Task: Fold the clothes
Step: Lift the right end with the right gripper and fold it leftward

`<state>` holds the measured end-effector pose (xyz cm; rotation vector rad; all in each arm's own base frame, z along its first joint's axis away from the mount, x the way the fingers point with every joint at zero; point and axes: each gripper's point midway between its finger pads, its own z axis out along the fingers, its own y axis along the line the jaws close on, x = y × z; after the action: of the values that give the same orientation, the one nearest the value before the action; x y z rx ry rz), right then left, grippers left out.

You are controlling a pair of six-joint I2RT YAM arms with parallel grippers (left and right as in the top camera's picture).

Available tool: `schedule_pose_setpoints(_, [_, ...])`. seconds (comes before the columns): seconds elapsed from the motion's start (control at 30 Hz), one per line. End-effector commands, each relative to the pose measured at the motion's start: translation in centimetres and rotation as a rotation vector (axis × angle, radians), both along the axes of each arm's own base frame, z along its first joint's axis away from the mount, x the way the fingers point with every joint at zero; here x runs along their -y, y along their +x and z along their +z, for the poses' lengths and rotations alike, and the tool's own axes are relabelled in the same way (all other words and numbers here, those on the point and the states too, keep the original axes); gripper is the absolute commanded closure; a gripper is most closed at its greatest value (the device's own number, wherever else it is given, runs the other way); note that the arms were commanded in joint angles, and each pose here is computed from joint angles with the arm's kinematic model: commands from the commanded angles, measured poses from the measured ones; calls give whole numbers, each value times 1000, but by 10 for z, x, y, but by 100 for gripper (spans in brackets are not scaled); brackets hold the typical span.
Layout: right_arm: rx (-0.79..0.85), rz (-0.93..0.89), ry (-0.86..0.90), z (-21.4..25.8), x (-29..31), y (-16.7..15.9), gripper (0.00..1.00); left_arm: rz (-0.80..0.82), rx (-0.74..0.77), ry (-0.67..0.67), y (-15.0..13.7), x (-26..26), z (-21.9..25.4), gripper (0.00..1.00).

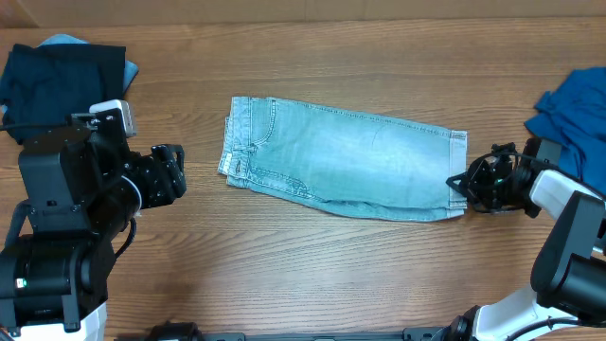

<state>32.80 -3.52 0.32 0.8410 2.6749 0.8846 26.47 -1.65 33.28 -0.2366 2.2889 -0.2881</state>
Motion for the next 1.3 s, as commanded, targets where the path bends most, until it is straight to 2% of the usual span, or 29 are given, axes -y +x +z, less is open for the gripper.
schedule_pose_setpoints(0.0, [80, 35, -49, 39, 4, 21, 96, -21, 8, -7, 0, 4, 3, 33])
schedule_pose_setpoints(0.3, [211, 80, -155, 136, 7, 47, 96, -22, 9, -7, 0, 4, 3, 33])
schedule_pose_setpoints(0.83, [373, 153, -279, 216, 20, 72, 96, -21, 9, -7, 0, 4, 3, 32])
schedule_pose_setpoints(1.0, [425, 176, -350, 250, 26, 75, 96, -21, 9, -6, 0, 4, 3, 27])
schedule_pose_setpoints(1.1, [467, 199, -381, 269, 27, 77, 96, -20, 8, -6, 1, 4, 3, 0])
schedule_pose_setpoints(1.27, [537, 253, -427, 297, 22, 78, 96, -16, 7, -3, 1, 3, 3, 0])
